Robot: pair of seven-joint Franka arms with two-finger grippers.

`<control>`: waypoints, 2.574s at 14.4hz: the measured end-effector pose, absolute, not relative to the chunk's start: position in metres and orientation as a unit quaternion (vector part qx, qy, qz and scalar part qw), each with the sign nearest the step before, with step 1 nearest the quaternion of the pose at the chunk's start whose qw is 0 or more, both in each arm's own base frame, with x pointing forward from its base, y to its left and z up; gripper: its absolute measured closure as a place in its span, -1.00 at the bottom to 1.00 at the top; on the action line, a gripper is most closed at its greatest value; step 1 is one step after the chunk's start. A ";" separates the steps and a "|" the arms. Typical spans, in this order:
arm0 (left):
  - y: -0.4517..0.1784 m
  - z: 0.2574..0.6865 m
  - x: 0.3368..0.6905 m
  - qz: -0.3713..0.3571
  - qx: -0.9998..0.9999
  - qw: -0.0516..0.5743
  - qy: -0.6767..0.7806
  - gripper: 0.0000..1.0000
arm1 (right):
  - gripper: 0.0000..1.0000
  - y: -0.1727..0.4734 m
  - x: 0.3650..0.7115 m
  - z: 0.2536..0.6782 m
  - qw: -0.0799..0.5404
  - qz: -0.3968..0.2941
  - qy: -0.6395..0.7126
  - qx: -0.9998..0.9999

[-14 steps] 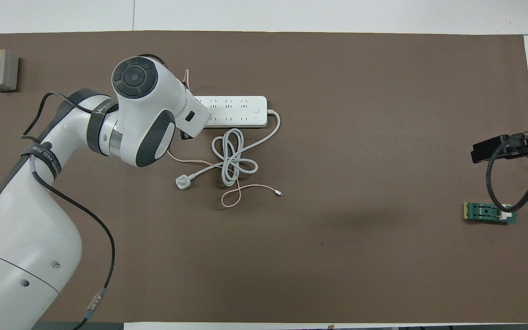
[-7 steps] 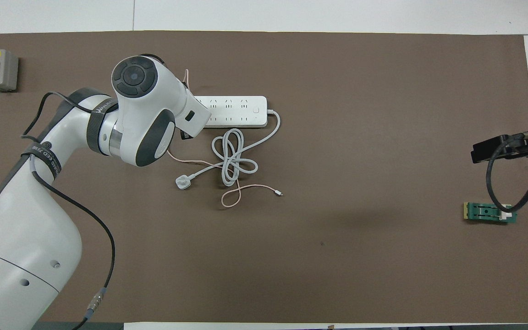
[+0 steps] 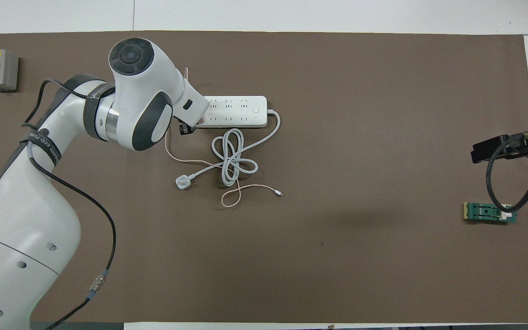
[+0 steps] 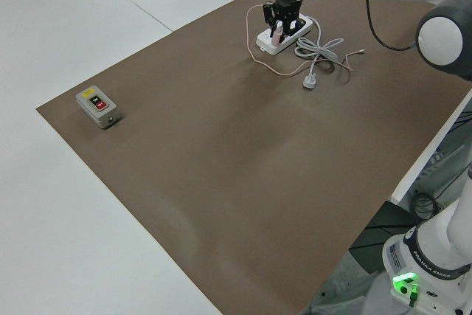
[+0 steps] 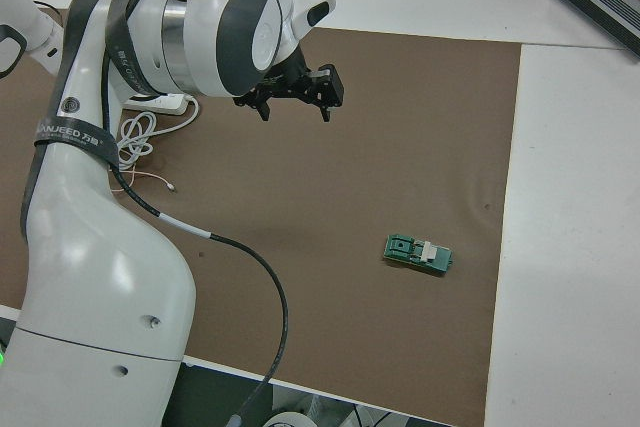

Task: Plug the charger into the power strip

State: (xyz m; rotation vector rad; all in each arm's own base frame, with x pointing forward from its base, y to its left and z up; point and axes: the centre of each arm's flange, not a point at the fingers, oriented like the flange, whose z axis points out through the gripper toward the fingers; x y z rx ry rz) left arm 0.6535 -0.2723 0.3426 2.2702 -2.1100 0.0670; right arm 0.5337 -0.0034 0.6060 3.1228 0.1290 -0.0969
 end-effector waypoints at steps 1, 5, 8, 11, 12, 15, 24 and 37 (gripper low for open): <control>-0.271 0.342 0.654 0.023 0.729 0.023 -0.684 0.41 | -1.00 -0.003 0.534 0.606 0.007 -0.031 0.041 0.999; -0.269 0.342 0.655 0.027 0.716 0.030 -0.697 0.41 | -1.00 -0.003 0.534 0.606 0.007 -0.031 0.041 0.999; -0.267 0.341 0.656 0.028 0.715 0.033 -0.698 0.41 | -1.00 -0.003 0.534 0.606 0.007 -0.031 0.041 0.999; -0.267 0.341 0.656 0.028 0.714 0.033 -0.698 0.41 | -1.00 -0.003 0.534 0.606 0.007 -0.031 0.041 0.999; -0.268 0.341 0.656 0.027 0.711 0.031 -0.702 0.41 | -1.00 -0.003 0.534 0.606 0.007 -0.031 0.041 0.999; -0.273 0.338 0.654 0.018 0.700 0.016 -0.714 0.41 | -1.00 -0.003 0.534 0.606 0.007 -0.031 0.041 0.999; -0.277 0.338 0.652 0.014 0.693 0.004 -0.721 0.41 | -1.00 -0.003 0.534 0.606 0.007 -0.031 0.041 0.999; -0.256 0.413 0.671 0.084 0.747 0.031 -0.658 -1.00 | -1.00 -0.003 0.534 0.606 0.007 -0.031 0.041 0.999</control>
